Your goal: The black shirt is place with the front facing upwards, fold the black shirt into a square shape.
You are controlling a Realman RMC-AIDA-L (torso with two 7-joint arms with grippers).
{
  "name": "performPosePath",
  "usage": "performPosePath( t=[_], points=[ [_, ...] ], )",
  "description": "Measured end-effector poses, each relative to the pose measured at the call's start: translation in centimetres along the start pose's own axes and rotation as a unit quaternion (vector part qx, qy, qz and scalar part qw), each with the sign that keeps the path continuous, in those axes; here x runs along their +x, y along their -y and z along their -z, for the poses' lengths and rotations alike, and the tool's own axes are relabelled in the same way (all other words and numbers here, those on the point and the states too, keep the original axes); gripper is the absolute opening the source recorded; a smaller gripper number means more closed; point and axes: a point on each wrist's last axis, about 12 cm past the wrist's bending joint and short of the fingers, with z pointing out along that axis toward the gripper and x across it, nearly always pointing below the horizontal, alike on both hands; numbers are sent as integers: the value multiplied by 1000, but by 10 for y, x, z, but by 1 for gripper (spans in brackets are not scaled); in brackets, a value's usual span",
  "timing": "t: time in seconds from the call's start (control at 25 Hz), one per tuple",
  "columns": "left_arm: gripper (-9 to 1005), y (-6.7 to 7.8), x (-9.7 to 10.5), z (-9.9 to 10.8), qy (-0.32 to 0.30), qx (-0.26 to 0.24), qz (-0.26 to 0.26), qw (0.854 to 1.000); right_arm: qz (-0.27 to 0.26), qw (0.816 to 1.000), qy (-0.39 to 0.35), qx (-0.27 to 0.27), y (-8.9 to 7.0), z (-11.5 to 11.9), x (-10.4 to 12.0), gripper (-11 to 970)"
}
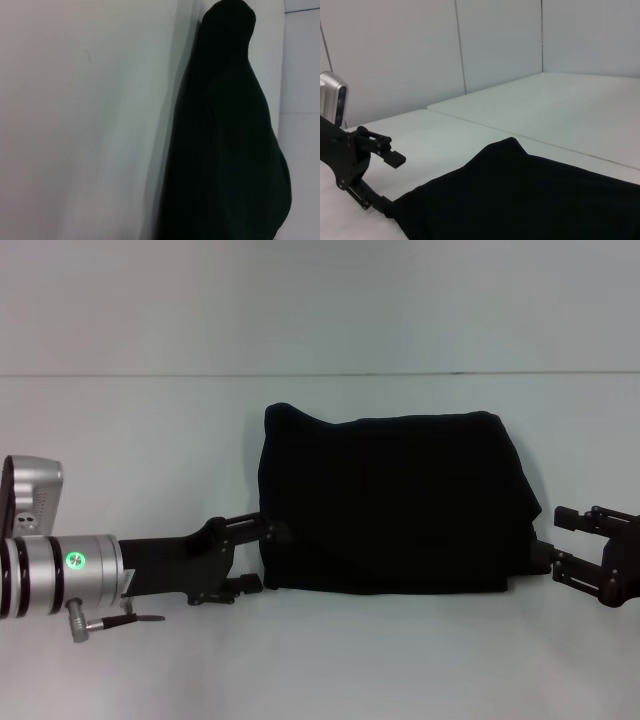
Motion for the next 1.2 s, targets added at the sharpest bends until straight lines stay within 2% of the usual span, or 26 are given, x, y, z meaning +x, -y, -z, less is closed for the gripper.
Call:
performPosePath(
  t=[1.0, 1.2],
  points=[
    [840, 8, 0, -18, -2, -18, -21, 1000, -4, 1000, 10, -16, -4, 2, -2, 607],
    [662, 8, 1, -19, -4, -18, -23, 1000, -5, 1000, 12, -17, -4, 3, -2, 607]
  ],
)
